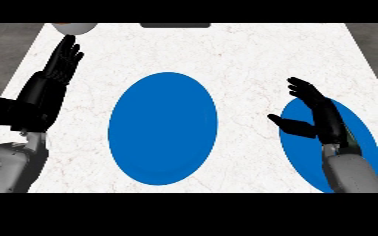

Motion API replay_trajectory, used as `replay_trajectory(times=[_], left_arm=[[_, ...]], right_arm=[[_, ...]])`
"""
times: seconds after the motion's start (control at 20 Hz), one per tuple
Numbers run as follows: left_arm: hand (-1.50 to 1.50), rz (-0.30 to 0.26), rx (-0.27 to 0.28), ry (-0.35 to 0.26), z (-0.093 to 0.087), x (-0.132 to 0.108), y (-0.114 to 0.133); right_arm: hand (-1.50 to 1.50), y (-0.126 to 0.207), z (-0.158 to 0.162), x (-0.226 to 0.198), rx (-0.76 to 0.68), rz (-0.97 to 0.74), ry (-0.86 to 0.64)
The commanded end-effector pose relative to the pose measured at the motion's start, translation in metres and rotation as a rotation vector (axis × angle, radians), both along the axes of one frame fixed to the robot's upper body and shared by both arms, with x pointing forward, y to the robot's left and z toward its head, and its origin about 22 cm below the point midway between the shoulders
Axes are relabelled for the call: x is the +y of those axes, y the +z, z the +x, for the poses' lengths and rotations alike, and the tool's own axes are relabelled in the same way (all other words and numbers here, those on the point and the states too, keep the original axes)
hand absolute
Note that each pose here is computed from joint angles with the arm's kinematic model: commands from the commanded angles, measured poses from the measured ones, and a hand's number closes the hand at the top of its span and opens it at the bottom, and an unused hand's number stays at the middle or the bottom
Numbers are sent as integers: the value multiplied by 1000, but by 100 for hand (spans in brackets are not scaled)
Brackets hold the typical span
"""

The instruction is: Pick the eggplant from the plate and place it in the plate

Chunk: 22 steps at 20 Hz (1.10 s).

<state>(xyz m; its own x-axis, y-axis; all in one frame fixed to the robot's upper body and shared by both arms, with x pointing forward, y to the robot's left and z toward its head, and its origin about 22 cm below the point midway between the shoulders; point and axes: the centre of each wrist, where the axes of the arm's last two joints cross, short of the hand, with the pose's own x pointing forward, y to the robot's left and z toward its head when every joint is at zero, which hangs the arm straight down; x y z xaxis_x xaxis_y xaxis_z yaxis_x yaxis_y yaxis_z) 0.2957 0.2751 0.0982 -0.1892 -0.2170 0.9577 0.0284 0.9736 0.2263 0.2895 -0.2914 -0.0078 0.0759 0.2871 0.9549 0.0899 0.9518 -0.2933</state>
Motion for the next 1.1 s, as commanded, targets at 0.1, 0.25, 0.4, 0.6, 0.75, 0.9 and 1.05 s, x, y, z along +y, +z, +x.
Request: replay_trajectory(times=[0.1, 0.25, 0.4, 0.6, 0.75, 0.9, 1.05], left_arm=[[0, 7, 1, -1, -9, 13, 4], [0, 2, 2, 12, 5, 2, 2], [0, 10, 21, -20, -7, -5, -6], [0, 20, 0, -12, 2, 10, 7], [0, 11, 6, -30, -1, -2, 10], [0, 3, -2, -23, 1, -2, 1], [0, 7, 11, -23, 4, 4, 16]], right_arm=[[-150, 46, -6, -28, -94, -110, -57], [-150, 89, 10, -48, -4, -254, -41], [-150, 113, 18, -79, 213, -438, -29], [-150, 137, 20, -87, 487, -627, 48], [-150, 160, 30, -84, 633, -677, 131], [-150, 153, 42, -70, 790, -689, 228], [-150, 147, 43, -60, 858, -695, 281]])
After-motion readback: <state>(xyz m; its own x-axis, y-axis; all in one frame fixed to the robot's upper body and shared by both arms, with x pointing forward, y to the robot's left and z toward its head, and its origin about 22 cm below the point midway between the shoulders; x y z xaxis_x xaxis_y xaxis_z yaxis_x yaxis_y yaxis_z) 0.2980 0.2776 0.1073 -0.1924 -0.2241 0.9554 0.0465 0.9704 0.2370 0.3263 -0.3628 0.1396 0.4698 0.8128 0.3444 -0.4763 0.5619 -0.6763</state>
